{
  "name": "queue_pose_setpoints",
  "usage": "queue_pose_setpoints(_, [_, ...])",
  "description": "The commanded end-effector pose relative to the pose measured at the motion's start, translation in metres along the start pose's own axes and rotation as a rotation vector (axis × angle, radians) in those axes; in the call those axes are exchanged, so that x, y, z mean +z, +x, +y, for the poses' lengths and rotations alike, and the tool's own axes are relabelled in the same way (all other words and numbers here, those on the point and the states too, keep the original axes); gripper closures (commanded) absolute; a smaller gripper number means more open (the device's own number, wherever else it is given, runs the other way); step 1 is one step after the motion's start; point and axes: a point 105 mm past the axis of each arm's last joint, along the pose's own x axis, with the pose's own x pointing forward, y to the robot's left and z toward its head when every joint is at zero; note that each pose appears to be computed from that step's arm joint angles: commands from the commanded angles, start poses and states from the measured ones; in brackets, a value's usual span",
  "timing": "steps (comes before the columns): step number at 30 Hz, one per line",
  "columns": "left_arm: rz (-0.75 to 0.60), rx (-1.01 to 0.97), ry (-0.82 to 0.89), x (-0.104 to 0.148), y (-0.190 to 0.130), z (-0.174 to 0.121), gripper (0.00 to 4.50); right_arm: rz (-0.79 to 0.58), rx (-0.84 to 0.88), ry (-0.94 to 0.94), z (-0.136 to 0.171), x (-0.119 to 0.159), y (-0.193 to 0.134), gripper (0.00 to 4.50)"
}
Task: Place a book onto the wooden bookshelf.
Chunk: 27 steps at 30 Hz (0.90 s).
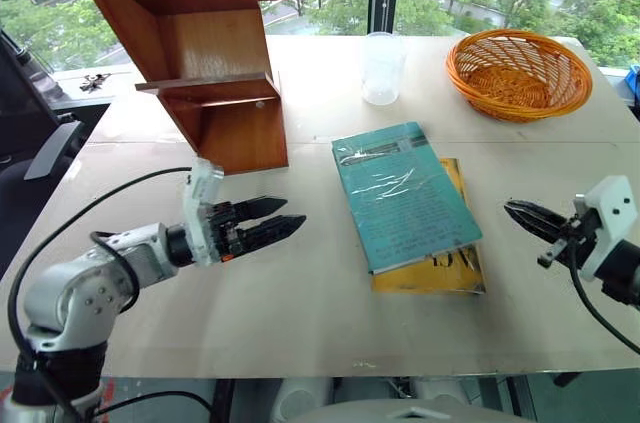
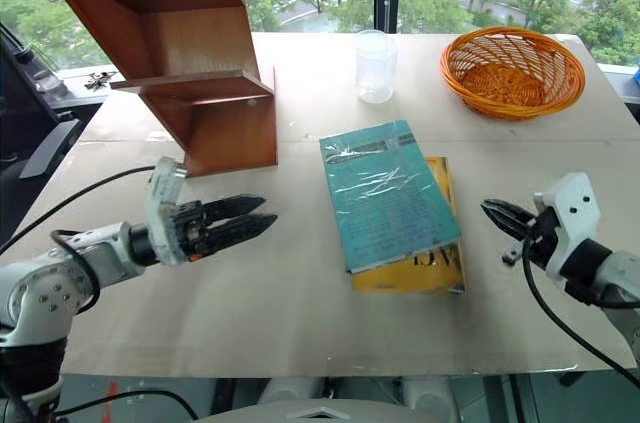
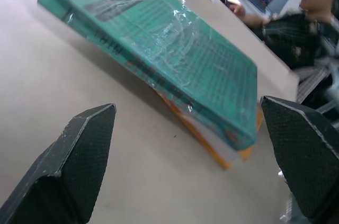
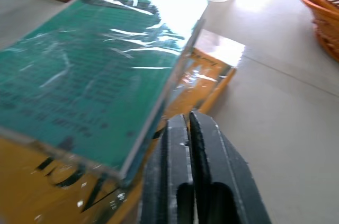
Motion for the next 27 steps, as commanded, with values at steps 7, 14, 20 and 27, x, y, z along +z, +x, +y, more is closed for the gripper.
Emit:
queue_pose_setpoints(7, [0.112, 0.016, -0.085, -0.007, 0.016, 0.013, 0.00, -0.138, 0.165, -0.042, 0.045, 0.038, -0.037, 0.81])
queue_pose_setpoints(14, [0.177, -0.031, -0.386, -0.011, 0.040, 0.022, 0.00, -0.195, 0.148, -0.108, 0.060, 0.053, -0.048, 0.03])
queue_pose_setpoints(20, [0.144, -0.047, -0.550, -0.008, 0.075, 0.031, 0.00, -0.181, 0.151, -0.123, 0.070, 0.051, -0.049, 0.03])
queue_pose_setpoints(27, [0.174, -0.118, -0.610, -0.024, 0.120, 0.021, 0.00, -0.164, 0.122, -0.147, 0.072, 0.046, -0.047, 0.03])
